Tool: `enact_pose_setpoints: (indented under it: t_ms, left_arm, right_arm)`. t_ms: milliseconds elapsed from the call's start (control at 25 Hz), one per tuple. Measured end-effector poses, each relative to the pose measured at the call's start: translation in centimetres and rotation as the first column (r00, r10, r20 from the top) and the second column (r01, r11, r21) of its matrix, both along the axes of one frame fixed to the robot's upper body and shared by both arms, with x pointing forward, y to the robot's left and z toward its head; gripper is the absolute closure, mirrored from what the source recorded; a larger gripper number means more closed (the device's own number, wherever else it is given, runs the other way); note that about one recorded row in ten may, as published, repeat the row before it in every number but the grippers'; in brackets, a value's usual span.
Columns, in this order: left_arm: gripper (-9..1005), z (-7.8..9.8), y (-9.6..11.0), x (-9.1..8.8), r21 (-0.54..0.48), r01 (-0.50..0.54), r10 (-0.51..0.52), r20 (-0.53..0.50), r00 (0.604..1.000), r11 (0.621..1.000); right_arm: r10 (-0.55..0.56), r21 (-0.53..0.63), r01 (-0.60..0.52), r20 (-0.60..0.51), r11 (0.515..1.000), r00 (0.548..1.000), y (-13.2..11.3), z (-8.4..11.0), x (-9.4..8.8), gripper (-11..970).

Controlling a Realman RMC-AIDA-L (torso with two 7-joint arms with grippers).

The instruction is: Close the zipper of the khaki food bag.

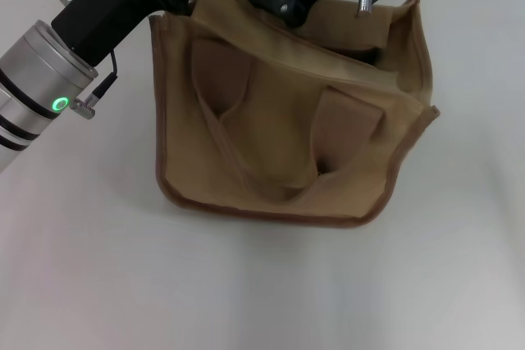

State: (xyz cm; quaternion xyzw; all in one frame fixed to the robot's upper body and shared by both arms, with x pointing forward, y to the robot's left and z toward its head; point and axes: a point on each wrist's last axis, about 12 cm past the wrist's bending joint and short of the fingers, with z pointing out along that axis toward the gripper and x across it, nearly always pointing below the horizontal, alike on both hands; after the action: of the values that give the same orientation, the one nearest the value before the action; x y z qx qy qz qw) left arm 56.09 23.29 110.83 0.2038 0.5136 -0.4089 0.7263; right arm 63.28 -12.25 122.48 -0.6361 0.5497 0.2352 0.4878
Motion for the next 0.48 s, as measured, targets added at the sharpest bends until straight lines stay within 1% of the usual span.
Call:
enact_pose_setpoints:
  t_ms: [320, 480]
  left_arm:
    - [973, -0.05, 0.05, -0.05, 0.001, -0.002, 0.002, 0.000, 1.000, 1.000]
    - [973, -0.05, 0.17, -0.05, -0.002, -0.011, 0.011, 0.002, 1.000, 1.000]
  right_arm:
    - [-0.006, 0.004, 0.006, 0.001, 1.000, 1.000, -0.13, 0.05, 0.02, 958]
    - [-0.018, 0.004, 0.018, 0.002, 1.000, 1.000, -0.60, -0.06, -0.08, 958]
